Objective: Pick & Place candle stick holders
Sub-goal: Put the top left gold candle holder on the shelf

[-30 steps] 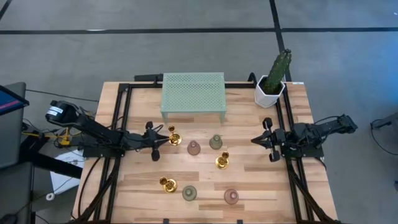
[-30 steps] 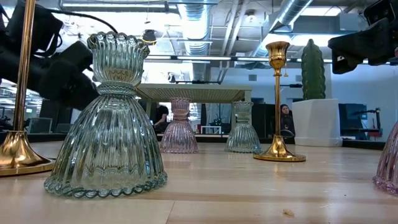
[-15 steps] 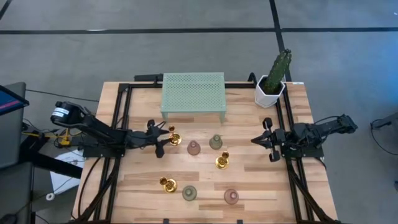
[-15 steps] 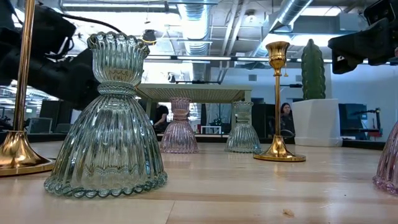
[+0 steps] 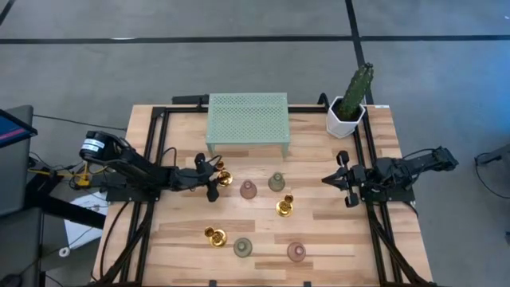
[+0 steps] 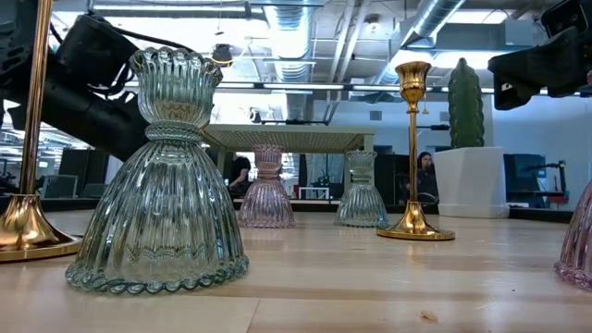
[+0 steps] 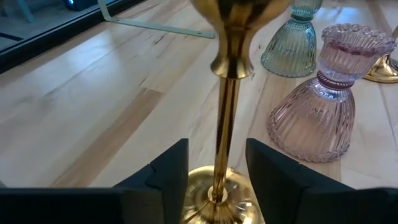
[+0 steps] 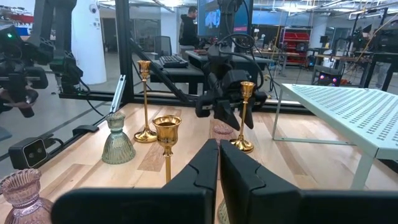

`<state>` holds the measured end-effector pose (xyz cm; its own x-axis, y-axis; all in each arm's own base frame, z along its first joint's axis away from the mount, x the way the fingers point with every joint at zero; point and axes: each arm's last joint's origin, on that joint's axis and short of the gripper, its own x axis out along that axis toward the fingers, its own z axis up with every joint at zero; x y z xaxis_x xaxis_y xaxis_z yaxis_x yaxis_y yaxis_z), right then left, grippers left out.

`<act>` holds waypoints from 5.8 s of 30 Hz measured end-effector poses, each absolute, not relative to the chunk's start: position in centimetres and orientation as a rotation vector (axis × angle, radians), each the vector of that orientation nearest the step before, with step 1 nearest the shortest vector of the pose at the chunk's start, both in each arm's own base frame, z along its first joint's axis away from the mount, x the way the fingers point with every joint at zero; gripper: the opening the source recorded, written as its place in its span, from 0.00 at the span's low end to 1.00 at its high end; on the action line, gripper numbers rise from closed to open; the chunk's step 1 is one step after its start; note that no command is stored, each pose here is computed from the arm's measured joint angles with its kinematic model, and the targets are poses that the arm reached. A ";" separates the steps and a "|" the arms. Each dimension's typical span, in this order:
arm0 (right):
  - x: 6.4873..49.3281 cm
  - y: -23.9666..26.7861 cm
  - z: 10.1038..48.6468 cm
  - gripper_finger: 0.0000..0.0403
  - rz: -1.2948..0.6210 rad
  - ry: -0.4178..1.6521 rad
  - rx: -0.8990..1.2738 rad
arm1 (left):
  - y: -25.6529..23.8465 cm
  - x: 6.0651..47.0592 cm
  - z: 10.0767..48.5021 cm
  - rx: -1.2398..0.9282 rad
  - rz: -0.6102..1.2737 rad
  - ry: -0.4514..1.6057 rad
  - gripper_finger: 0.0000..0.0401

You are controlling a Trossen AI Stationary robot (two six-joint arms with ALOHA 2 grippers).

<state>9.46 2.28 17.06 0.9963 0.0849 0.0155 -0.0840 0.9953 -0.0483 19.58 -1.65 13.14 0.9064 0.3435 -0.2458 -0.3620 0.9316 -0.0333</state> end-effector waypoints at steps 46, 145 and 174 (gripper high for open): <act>9.5 2.3 17.0 0.02 0.085 -0.012 -0.049 | -1.6 19.6 13.0 -0.137 0.405 0.231 0.04; 9.5 2.1 17.0 0.02 0.040 -0.011 -0.022 | 19.5 26.8 31.7 -0.128 0.582 0.093 0.04; 9.5 2.1 17.0 0.02 0.038 -0.010 -0.022 | 19.7 27.7 30.6 -0.100 0.613 0.129 0.05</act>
<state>9.46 2.14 17.02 0.9992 0.0381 0.0095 -0.0379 0.9990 -0.0224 27.72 19.67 30.62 0.8102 0.5666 -0.1503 -0.5791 0.8134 -0.0556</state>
